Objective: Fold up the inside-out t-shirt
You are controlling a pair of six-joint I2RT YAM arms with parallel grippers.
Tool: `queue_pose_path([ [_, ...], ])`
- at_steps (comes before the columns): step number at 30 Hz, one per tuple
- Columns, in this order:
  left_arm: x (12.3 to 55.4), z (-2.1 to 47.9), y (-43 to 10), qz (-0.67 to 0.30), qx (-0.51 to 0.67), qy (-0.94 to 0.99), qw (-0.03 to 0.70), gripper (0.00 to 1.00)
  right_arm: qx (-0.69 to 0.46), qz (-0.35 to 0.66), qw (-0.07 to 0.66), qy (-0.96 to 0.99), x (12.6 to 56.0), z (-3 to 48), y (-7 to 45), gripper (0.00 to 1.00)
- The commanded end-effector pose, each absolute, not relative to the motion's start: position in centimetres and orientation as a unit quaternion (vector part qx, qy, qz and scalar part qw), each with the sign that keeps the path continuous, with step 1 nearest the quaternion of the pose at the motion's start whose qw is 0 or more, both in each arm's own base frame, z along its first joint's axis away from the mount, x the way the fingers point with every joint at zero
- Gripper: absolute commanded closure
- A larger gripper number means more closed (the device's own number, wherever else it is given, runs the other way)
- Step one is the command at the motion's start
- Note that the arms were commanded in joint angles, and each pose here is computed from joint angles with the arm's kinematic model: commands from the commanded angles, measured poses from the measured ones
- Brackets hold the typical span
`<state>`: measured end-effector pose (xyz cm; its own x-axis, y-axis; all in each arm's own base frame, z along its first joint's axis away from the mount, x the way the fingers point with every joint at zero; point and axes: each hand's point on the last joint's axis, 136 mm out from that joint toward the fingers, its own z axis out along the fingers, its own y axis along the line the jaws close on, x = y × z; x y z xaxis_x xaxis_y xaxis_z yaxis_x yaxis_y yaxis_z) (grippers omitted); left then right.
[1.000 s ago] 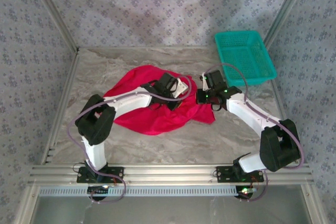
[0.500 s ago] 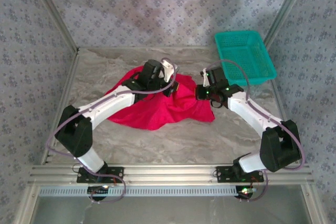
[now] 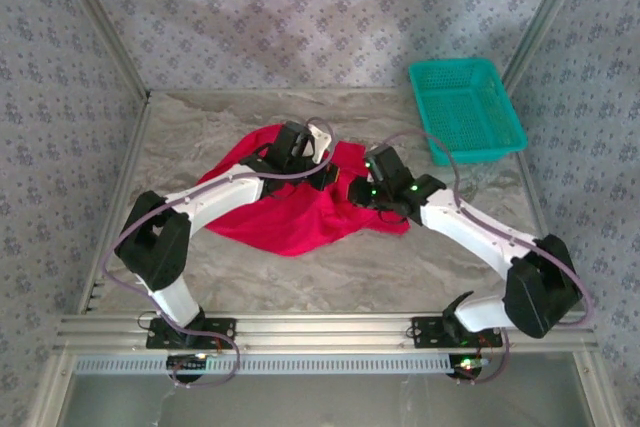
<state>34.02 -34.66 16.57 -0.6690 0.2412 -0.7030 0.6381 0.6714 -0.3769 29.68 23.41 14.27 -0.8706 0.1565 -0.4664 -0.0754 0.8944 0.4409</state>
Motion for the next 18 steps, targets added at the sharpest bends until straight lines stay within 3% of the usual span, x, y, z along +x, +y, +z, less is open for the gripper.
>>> queue_pose_path([
  [1,33.8,17.0,-34.8,-0.329,0.252,0.852,0.319,1.00,0.050,0.228,0.232,0.944,30.1,12.1,24.9,0.77],
  [8,33.5,16.7,-33.8,-0.326,0.244,0.856,0.319,1.00,0.071,0.201,0.222,0.951,32.7,8.4,26.0,0.56],
  [11,33.4,16.6,-33.5,-0.326,0.241,0.857,0.320,1.00,0.082,0.202,0.203,0.955,33.4,6.7,26.9,0.56],
  [14,33.4,16.4,-33.1,-0.325,0.237,0.858,0.320,1.00,0.089,0.194,0.189,0.958,33.8,5.4,27.2,0.63],
  [18,34.0,16.2,-32.3,-0.322,0.227,0.861,0.322,1.00,0.079,0.203,0.190,0.957,34.4,6.6,27.4,0.99],
])
